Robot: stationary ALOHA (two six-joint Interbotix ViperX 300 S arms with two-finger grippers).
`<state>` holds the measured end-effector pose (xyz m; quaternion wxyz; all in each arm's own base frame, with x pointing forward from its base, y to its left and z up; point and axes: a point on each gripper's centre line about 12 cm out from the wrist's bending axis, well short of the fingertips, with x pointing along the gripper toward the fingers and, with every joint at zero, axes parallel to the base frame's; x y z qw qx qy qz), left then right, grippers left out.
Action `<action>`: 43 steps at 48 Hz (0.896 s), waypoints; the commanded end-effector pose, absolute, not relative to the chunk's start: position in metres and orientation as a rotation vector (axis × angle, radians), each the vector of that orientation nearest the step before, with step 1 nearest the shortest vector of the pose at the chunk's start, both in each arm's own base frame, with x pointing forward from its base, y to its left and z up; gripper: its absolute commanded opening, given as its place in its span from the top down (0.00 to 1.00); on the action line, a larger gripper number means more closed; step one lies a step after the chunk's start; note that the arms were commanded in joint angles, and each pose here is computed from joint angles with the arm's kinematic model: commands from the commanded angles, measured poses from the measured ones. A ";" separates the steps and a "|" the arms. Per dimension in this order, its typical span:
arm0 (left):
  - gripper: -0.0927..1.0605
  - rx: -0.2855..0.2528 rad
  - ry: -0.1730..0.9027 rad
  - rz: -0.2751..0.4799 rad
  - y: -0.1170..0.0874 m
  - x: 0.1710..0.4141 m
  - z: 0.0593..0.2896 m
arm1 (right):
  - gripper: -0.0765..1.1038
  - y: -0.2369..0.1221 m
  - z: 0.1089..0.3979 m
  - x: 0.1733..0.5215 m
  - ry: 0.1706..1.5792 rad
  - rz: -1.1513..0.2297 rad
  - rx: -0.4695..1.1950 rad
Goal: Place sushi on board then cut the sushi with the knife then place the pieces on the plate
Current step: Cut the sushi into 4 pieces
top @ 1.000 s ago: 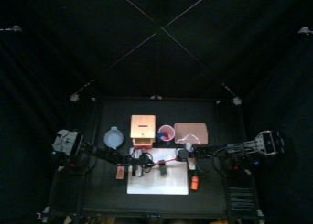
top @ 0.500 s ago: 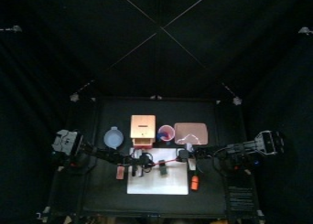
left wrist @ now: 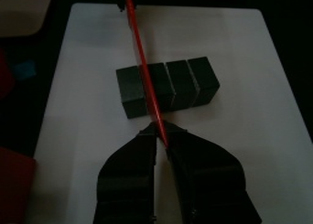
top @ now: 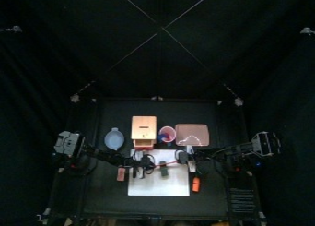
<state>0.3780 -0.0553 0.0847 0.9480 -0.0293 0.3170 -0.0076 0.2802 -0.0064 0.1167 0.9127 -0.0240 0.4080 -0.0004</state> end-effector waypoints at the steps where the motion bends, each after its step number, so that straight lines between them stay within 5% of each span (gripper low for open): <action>1: 0.46 -0.071 0.684 -0.025 -0.064 0.374 0.079 | 0.63 -0.008 0.109 0.282 0.867 -0.007 -0.044; 43: 0.44 -0.117 0.554 0.011 -0.046 0.364 0.132 | 0.63 0.000 0.171 0.297 0.706 0.067 -0.164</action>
